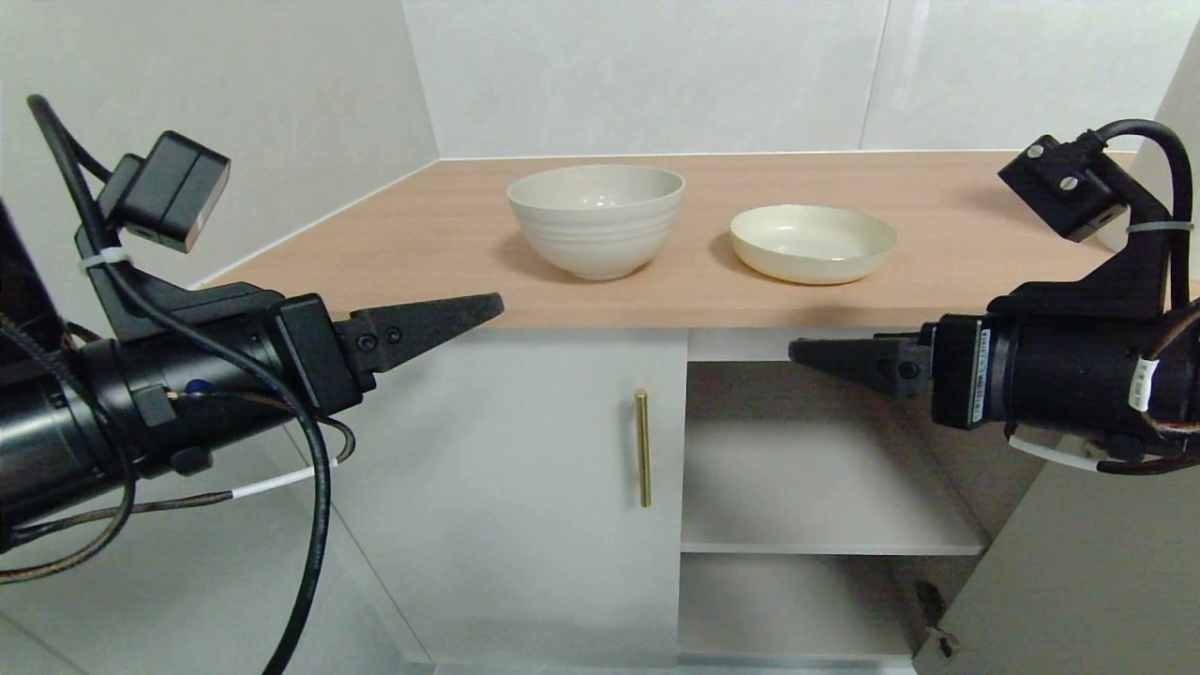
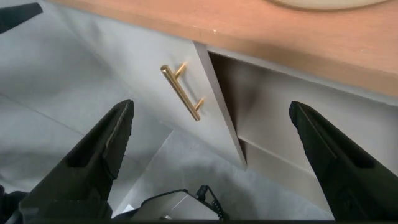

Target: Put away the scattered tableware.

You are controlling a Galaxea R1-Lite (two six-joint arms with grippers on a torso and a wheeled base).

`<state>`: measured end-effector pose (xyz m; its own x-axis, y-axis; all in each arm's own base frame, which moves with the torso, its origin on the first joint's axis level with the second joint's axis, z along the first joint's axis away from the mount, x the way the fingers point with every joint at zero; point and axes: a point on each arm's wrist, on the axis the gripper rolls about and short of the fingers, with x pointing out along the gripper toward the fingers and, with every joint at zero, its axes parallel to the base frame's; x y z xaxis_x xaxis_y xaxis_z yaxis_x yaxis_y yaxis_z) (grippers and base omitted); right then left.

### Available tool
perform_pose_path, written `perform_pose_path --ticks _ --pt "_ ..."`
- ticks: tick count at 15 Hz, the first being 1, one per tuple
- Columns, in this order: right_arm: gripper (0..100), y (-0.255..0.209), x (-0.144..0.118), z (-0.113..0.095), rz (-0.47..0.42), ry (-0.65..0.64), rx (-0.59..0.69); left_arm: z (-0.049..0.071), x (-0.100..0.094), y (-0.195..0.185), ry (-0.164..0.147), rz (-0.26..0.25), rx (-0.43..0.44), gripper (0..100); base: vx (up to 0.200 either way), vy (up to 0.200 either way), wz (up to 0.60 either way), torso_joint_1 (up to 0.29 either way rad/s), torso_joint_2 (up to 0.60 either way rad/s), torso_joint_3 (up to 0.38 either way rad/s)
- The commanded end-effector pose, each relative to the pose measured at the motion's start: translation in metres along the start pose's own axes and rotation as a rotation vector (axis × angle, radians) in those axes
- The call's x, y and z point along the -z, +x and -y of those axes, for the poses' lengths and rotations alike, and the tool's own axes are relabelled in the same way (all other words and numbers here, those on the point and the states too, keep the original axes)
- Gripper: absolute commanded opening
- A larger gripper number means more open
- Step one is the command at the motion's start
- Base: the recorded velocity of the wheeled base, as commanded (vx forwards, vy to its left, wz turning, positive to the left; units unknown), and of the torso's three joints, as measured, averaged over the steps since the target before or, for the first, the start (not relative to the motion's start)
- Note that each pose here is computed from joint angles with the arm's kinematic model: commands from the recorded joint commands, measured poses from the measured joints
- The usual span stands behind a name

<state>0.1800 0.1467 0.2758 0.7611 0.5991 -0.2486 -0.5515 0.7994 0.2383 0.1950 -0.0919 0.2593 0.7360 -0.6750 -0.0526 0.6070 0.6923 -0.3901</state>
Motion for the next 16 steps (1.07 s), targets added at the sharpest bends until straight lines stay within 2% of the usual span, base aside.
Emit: perform_pose_path --ticks 1,7,13,15,16 --pt "100 -0.001 0.000 0.000 0.003 -0.002 0.001 -0.001 0.001 0.002 -0.002 -0.004 -0.001 100 0.000 0.000 0.00 0.095 -0.30 -0.232" --pt "100 -0.002 -0.001 0.000 0.006 -0.001 0.000 -0.001 0.003 0.004 -0.005 -0.014 0.002 100 0.000 0.000 0.00 0.109 -0.42 -0.264" --pt "100 0.003 0.000 0.002 -0.001 0.002 0.010 -0.004 0.002 0.014 -0.010 -0.031 0.005 100 0.000 0.000 0.00 0.235 -0.44 -0.259" --pt "100 0.015 -0.005 0.009 -0.001 0.009 0.054 -0.005 -0.008 0.024 -0.014 -0.041 -0.001 100 0.000 0.000 0.00 0.066 -0.14 -0.081" --pt "100 0.033 -0.014 0.024 0.000 0.027 0.157 -0.004 -0.021 0.032 -0.032 -0.082 -0.026 100 0.000 0.000 0.00 0.032 -0.06 -0.041"
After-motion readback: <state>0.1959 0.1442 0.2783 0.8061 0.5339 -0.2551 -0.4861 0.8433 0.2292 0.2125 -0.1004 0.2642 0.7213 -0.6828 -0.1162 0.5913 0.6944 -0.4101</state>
